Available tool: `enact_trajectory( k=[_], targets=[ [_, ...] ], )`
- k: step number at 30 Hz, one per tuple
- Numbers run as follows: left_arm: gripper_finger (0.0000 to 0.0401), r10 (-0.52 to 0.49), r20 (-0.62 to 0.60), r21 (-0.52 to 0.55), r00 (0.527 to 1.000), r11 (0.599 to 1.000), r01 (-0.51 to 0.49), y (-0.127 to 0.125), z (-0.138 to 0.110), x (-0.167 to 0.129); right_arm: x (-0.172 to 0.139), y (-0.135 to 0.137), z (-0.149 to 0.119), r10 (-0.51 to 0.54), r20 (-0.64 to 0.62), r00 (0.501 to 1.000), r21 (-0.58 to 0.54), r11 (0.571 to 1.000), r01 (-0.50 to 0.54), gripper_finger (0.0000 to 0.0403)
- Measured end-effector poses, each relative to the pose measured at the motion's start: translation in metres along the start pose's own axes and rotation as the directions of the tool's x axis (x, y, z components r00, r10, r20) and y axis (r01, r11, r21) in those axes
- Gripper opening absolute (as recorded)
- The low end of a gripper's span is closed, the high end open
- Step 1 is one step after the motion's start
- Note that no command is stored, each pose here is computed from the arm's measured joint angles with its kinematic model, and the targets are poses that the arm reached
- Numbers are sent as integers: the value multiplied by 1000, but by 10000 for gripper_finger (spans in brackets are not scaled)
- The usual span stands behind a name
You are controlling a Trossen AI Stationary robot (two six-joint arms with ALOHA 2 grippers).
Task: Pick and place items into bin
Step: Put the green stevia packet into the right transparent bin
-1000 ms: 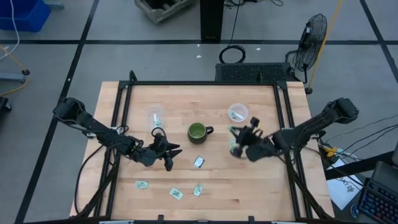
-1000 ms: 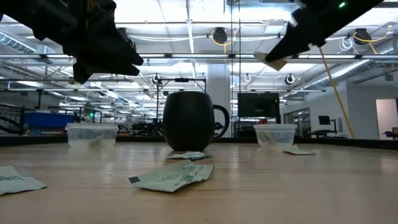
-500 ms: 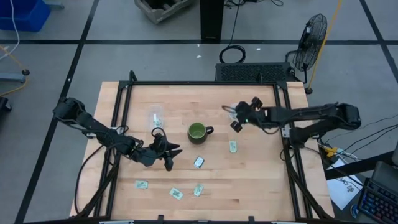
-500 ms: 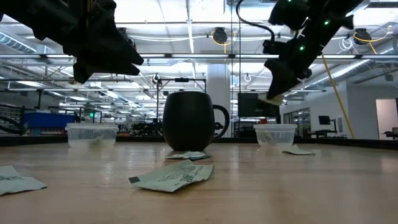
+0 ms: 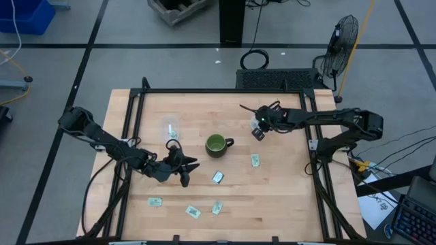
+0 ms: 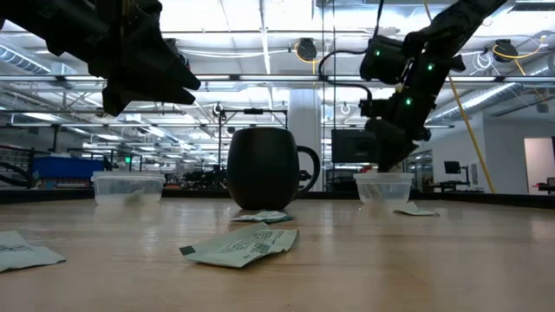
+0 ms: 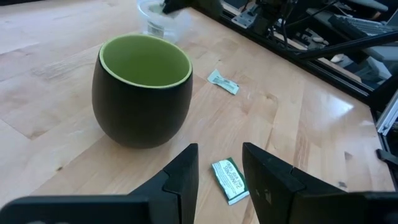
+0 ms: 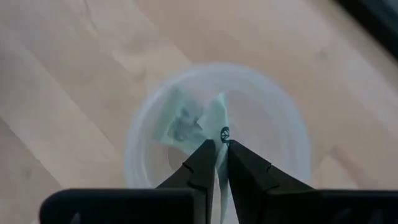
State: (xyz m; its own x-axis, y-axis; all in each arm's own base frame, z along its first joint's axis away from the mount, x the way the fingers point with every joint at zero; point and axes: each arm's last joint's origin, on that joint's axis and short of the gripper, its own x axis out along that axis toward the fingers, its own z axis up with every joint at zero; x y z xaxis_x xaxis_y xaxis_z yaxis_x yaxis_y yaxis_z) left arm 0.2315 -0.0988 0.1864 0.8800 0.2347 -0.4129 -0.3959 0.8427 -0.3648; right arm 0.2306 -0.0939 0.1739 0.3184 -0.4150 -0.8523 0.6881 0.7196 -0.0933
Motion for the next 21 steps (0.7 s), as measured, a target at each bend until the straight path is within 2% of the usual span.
enact_trajectory(
  k=[3, 7, 14, 18, 21],
  targets=[
    [129, 1, 0, 0, 1000, 1000, -1, 0, 0, 0, 9, 2, -2, -11, -29, 1000, -17, 1000, 11, 55],
    [129, 1, 0, 0, 1000, 1000, -1, 0, 0, 0, 12, 3, -1, -11, -20, 1000, -28, 1000, 11, 99],
    [129, 1, 0, 1, 1000, 1000, -1, 0, 0, 0, -7, 4, 4, 31, 63, 998, -37, 999, -29, 188],
    [129, 2, 0, 5, 1000, 1000, -2, 0, 0, 0, -28, 15, 0, 162, 83, 983, -97, 983, -154, 206],
    [129, 3, 0, 7, 1000, 1000, -3, 0, 0, 0, -43, 31, -5, 288, 99, 953, -204, 943, -263, 207]
  ],
)
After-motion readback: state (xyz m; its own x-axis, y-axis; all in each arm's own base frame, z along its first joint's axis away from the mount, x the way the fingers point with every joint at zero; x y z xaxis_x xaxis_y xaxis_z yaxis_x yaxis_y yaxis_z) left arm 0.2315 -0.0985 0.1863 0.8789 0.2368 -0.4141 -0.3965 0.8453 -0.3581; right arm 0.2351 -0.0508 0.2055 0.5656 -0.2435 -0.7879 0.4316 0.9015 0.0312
